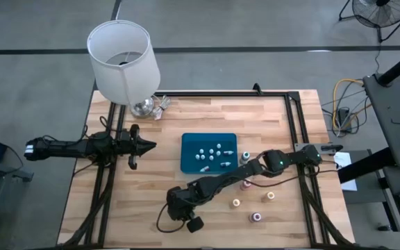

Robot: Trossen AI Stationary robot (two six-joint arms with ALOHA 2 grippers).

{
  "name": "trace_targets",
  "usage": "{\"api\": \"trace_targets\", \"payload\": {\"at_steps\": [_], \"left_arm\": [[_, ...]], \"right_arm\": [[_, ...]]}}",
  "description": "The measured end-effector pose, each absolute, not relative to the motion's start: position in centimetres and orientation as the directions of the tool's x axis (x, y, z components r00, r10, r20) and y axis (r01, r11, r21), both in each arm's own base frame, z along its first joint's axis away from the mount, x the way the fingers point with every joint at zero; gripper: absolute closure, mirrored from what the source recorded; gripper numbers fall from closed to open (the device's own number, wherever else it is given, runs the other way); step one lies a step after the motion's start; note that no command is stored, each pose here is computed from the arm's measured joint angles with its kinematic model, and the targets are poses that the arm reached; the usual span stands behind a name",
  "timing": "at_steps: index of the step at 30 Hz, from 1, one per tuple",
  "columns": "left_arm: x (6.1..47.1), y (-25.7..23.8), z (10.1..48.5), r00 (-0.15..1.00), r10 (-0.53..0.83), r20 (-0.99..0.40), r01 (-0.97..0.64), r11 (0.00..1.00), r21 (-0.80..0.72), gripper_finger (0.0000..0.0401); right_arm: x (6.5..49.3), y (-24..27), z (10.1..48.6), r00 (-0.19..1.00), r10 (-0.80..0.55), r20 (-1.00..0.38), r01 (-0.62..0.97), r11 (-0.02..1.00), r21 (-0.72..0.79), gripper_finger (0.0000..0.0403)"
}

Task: Pick & Place food coloring
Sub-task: Put the small blue food coloring bottle into the blue bin

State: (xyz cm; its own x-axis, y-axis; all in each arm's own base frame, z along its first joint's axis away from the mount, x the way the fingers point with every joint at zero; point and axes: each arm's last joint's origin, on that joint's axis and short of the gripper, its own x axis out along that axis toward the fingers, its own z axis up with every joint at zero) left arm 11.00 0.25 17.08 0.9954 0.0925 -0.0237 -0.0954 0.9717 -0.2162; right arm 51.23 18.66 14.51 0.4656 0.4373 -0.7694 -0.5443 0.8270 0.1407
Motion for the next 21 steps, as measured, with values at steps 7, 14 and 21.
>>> {"api": "trace_targets", "payload": {"at_steps": [7, 14, 21], "left_arm": [[11.0, 0.2, 17.1, 0.995, 0.092, -0.024, -0.095, 0.972, -0.216, 0.0399], [11.0, 0.3, 17.1, 0.995, 0.093, -0.025, -0.096, 0.972, -0.216, 0.0399], [11.0, 0.2, 17.0, 0.995, 0.092, -0.033, -0.097, 0.972, -0.215, 0.0399]], "right_arm": [[51.1, 18.6, 16.1, 0.477, 0.441, -0.760, -0.546, 0.827, 0.137, 0.0353], [50.1, 18.0, 22.3, 0.516, 0.451, -0.728, -0.547, 0.828, 0.125, 0.0356], [48.5, 16.6, 27.6, 0.549, 0.447, -0.706, -0.535, 0.837, 0.114, 0.0356]]}}
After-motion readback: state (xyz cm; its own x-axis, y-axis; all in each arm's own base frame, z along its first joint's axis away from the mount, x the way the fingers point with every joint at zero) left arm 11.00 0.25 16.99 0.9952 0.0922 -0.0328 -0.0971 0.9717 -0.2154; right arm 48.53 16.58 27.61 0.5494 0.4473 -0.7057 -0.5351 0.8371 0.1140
